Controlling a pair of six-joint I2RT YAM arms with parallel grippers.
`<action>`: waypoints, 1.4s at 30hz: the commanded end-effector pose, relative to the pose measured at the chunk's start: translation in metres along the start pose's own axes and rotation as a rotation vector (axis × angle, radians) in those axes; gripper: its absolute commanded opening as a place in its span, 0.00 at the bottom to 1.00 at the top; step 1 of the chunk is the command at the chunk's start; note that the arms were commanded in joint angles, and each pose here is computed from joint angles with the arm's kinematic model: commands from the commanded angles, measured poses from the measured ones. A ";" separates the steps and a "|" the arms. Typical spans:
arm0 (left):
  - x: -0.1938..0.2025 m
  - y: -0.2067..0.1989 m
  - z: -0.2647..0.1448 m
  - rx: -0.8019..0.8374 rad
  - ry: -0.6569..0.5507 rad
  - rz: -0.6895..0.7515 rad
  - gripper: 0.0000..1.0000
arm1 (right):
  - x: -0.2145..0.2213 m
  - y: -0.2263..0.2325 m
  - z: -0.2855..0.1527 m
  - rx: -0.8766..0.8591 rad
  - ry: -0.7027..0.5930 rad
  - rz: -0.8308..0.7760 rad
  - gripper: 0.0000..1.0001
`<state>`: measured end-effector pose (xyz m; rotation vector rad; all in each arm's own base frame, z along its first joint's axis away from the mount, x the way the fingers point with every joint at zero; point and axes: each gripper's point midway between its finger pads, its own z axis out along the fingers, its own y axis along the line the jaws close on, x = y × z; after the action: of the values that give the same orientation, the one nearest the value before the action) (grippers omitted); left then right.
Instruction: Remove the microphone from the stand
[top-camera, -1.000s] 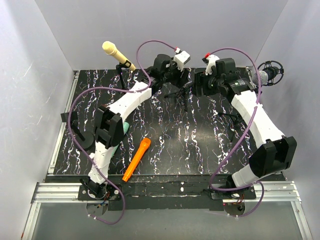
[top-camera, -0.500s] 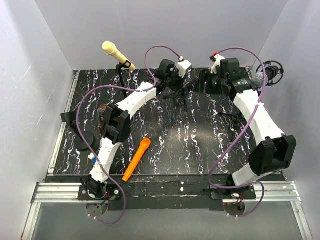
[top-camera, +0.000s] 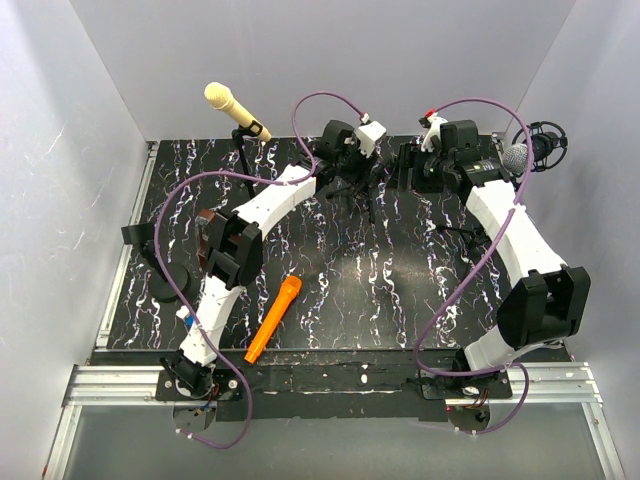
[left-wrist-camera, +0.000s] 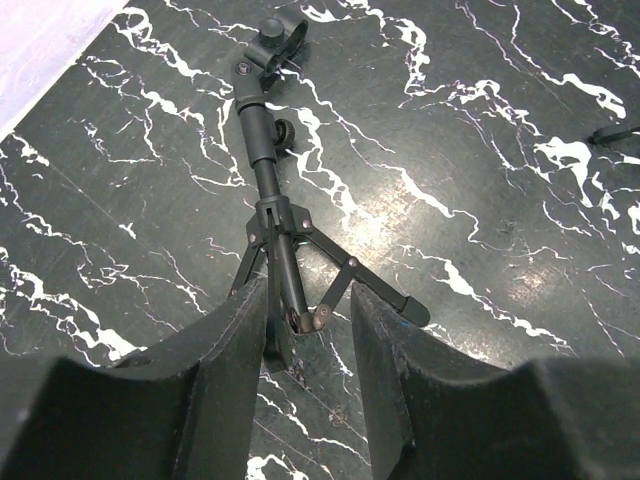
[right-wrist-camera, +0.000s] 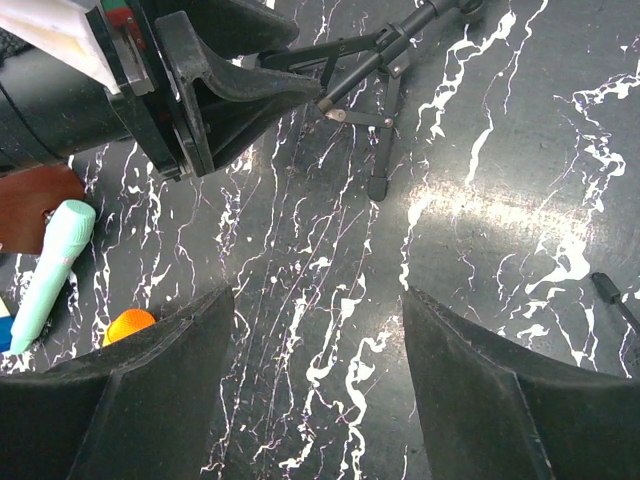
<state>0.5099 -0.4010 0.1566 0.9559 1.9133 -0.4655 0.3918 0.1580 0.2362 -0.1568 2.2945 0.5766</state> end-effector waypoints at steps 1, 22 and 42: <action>0.033 0.017 0.006 -0.086 0.105 -0.010 0.39 | -0.006 0.000 0.004 -0.021 -0.020 0.018 0.75; -0.012 0.019 -0.002 -0.086 0.008 -0.104 0.51 | -0.001 -0.010 0.010 -0.023 0.001 0.052 0.75; -0.026 0.001 -0.053 -0.048 -0.025 -0.155 0.00 | -0.009 -0.008 0.051 -0.062 0.072 0.204 0.75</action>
<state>0.5105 -0.3875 0.1207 0.8368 2.0838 -0.4388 0.4133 0.1605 0.2056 -0.0454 2.3819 0.6759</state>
